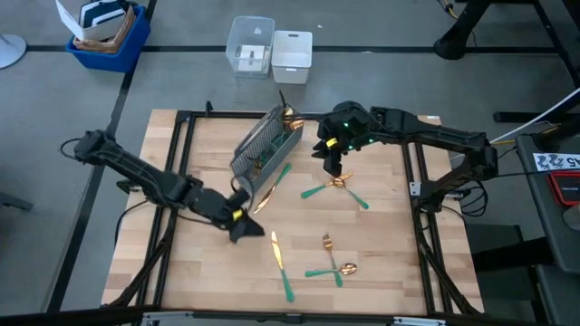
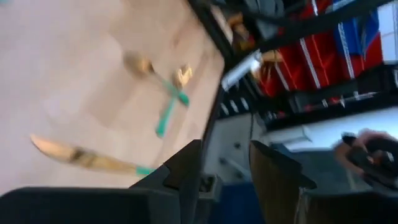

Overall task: Sort silverware
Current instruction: Put the bottom green-gold table knife into the silverware basket

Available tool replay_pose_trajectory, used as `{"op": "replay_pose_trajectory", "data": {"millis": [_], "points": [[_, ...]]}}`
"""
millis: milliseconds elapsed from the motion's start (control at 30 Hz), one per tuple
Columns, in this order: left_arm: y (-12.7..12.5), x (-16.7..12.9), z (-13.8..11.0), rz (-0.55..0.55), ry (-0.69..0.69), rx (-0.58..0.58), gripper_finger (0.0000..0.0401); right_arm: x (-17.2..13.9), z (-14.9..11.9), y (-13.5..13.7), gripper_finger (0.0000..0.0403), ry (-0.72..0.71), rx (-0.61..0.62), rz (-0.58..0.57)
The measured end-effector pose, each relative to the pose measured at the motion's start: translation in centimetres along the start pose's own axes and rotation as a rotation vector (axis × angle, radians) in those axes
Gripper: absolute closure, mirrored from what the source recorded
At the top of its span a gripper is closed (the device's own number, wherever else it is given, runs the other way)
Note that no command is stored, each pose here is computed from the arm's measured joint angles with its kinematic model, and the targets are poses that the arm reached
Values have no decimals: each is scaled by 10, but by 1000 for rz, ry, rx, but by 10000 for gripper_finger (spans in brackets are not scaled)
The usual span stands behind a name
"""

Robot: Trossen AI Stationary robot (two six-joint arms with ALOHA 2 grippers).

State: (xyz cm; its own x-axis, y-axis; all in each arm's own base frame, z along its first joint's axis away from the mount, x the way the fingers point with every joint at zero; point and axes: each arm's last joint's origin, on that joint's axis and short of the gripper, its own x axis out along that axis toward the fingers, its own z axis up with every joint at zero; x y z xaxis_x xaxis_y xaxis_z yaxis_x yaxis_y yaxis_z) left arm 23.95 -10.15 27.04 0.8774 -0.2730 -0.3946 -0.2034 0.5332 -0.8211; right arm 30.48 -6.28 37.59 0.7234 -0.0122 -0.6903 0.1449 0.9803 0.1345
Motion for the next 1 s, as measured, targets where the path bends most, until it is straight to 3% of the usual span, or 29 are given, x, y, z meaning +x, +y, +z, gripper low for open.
{"op": "replay_pose_trajectory", "data": {"millis": [133, 333, 500, 733, 1000], "points": [[3, 21, -16, -1, 109, -168, 276, 0, -4, 0, 294, 42, 5, -4], [14, 44, -44, 109, 257, -541, 276, 0, -7, 0, 294, 70, 9, -5], [14, 68, -63, 117, 294, -710, 276, -1, -12, 0, 294, 125, 15, -8], [3, 116, -73, 189, 287, -858, 276, -3, -21, -1, 294, 217, -25, -6], [17, 163, -71, 412, 210, -959, 276, -3, -22, -1, 294, 223, -24, -6]]}}
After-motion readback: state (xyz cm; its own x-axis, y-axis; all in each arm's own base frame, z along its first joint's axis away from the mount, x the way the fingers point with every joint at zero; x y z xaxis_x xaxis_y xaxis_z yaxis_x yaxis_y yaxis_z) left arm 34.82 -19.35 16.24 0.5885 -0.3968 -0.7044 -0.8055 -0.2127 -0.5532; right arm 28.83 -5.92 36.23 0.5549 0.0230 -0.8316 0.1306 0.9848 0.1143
